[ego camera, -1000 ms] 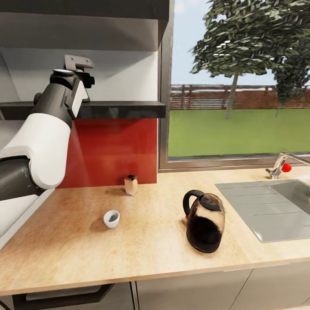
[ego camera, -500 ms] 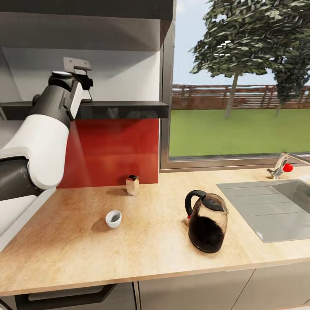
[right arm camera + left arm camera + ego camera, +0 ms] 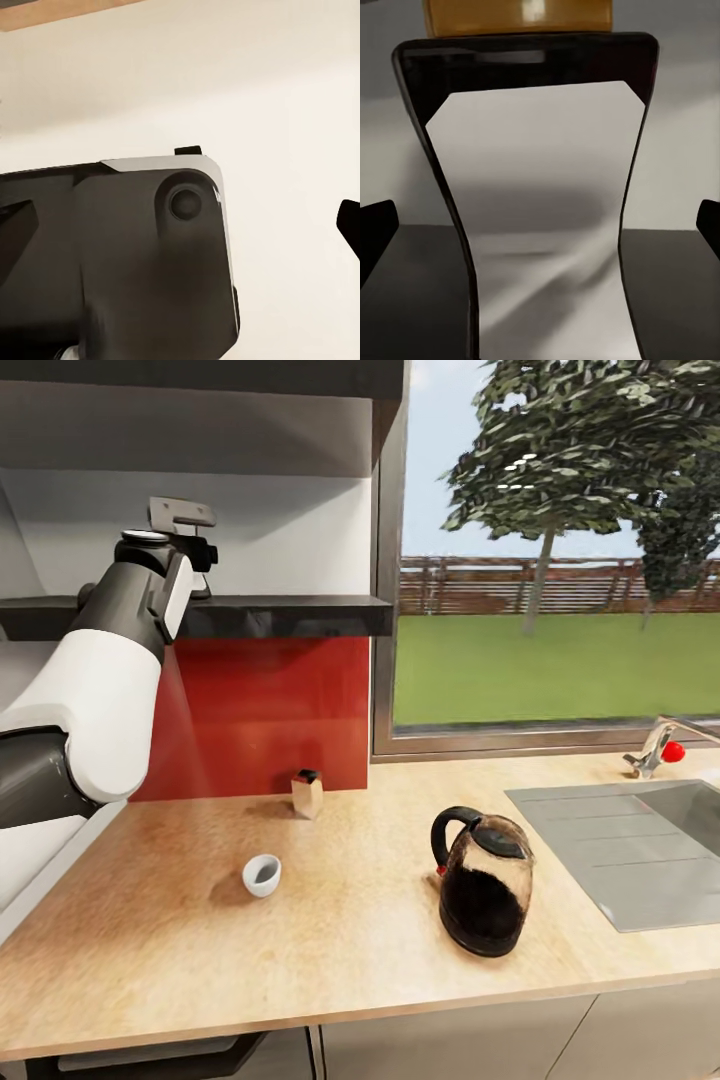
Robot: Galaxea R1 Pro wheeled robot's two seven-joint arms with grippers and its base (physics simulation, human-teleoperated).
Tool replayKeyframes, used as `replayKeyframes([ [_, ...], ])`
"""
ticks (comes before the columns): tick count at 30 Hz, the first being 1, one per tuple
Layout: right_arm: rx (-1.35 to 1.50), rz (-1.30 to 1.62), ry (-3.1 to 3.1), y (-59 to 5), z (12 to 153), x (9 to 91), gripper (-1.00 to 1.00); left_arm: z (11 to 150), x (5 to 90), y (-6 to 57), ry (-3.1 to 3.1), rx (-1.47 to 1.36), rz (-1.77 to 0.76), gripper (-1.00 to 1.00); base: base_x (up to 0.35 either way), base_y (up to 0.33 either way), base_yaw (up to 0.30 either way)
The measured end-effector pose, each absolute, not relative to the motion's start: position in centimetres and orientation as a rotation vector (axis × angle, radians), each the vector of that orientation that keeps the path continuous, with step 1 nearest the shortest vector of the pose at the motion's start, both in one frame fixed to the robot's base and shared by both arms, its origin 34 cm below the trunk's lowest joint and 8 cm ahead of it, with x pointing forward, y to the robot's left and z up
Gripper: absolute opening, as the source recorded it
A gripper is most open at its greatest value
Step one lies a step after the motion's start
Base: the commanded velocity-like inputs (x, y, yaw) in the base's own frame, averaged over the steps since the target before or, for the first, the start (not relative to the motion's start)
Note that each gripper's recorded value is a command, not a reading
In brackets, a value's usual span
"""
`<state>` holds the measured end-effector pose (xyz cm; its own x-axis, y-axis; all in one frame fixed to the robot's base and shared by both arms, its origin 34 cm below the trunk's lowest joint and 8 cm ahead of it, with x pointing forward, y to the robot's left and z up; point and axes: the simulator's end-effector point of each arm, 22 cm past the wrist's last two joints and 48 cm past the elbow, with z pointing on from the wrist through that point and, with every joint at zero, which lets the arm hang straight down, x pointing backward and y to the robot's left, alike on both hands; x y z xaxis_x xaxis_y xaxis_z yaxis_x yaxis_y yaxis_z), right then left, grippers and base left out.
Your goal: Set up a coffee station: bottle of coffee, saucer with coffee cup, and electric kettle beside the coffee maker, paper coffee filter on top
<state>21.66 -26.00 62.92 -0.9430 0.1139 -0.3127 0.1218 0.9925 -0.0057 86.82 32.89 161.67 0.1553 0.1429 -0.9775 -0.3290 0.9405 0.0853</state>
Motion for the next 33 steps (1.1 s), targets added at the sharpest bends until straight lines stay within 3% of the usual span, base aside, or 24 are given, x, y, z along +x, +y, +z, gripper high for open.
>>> replayKeyframes([
  [33,0.177,-0.036,2.848,-26.0,62.6,20.3,1.00,160.0,87.2,33.7,1.397,-0.164,0.351,1.00,0.039,0.000,0.000],
])
